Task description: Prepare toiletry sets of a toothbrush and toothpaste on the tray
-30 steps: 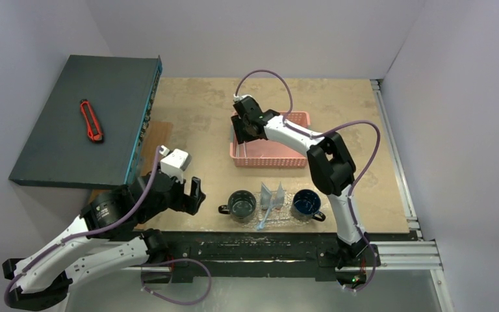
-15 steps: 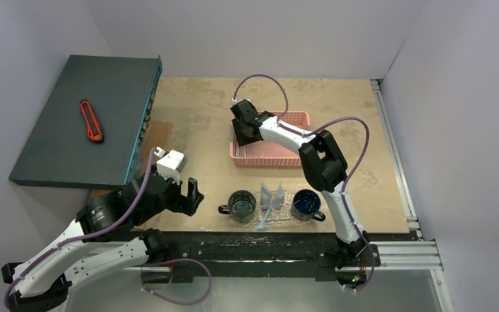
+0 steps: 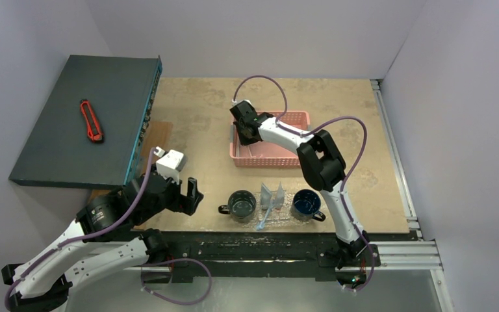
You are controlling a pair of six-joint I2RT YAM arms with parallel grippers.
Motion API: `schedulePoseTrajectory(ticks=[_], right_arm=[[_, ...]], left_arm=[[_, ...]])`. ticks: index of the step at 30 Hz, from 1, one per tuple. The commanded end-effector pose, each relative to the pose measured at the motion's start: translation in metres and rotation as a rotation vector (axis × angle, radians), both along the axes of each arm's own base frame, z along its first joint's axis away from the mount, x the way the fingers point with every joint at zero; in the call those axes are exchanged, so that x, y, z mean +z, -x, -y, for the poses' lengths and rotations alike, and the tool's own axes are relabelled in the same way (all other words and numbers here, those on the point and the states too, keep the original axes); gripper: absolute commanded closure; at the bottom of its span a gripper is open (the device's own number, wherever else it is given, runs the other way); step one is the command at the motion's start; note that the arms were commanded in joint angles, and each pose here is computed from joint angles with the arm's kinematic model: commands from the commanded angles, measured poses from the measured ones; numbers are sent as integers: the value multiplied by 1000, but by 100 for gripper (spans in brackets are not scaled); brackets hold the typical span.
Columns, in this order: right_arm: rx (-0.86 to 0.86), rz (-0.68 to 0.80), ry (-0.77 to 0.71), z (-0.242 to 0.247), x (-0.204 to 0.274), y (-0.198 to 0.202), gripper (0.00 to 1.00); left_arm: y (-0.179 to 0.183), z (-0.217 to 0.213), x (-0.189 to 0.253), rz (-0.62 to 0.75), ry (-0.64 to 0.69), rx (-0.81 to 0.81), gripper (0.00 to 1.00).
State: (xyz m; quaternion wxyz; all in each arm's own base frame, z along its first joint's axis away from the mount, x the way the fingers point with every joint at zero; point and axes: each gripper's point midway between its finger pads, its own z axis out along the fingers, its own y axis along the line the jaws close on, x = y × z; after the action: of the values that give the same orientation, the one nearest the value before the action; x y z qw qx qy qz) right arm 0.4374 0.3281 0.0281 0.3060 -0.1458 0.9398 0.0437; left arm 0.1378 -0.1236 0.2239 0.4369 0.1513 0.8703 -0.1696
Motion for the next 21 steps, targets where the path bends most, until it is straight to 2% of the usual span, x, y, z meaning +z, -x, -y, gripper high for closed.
schedulePoseTrajectory(ticks=[1, 2, 9, 21], right_arm=[[-2, -9, 49, 9, -9, 4, 94], [-2, -9, 52, 10, -9, 5, 100], [-7, 38, 19, 9, 14, 2, 100], [-10, 200, 6, 22, 100, -5, 100]], left_arm=[[-4, 2, 5, 24, 14, 0, 17], [-4, 2, 5, 24, 14, -1, 17], [-4, 2, 3, 20, 7, -1, 17], [-6, 3, 2, 17, 2, 2, 17]])
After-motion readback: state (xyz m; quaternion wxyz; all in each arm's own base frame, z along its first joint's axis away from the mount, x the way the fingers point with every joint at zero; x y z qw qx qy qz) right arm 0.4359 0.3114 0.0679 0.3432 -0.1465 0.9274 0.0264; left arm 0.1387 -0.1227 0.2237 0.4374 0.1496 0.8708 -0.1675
